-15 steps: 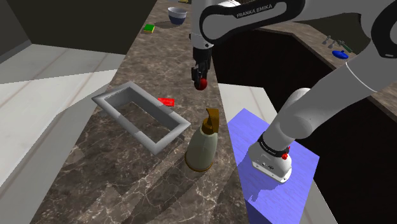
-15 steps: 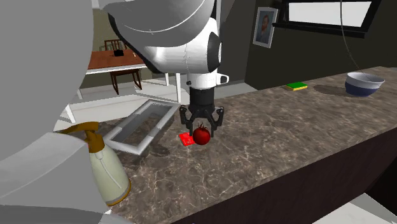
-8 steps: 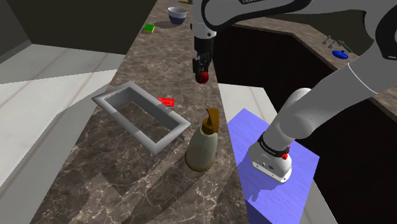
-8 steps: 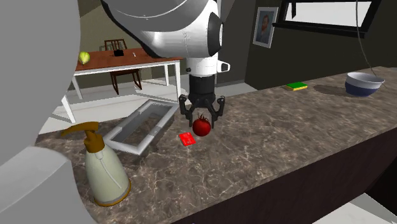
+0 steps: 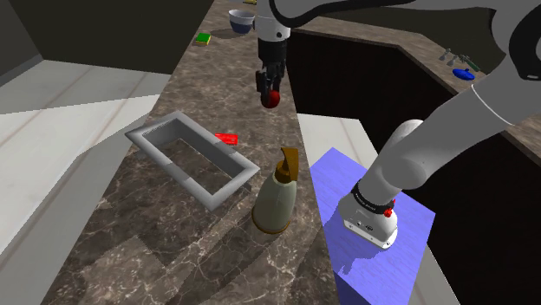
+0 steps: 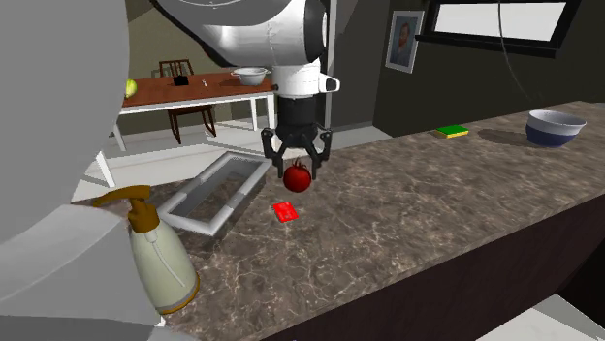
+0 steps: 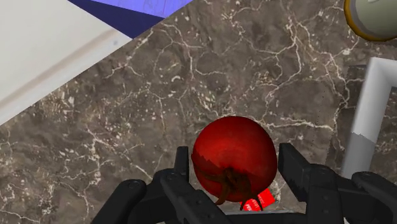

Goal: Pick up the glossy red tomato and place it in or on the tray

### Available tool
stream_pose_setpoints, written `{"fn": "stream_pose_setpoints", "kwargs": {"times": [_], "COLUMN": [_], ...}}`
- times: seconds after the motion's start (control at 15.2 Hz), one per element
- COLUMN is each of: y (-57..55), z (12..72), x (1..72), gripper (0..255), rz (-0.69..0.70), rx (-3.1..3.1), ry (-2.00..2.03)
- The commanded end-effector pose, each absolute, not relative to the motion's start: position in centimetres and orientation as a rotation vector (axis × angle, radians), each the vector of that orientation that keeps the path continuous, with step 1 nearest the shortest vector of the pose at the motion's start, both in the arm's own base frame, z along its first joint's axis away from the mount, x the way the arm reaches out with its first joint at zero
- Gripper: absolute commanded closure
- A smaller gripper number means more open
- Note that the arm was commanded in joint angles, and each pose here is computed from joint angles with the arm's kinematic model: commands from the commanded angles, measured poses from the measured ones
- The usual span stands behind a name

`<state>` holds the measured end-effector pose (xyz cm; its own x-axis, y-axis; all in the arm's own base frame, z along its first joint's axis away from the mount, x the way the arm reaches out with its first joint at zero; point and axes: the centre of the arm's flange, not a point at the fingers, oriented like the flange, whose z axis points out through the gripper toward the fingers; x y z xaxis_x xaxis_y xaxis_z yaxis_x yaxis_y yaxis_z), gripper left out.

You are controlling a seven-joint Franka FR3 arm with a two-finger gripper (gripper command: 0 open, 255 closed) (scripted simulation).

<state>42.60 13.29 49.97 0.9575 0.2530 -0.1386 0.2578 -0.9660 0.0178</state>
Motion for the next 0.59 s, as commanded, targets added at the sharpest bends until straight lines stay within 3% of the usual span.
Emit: {"fn": "stream_pose_setpoints", "kwargs": {"times": [0.0,0.53], "y": [15.9,26.2], "z": [50.0,50.2], "x": [43.1,45.2], "gripper": [255,255], "rz": [-0.211,-0.211], "rx": [3.073,3.073], "ry": [0.400,0.400]}}
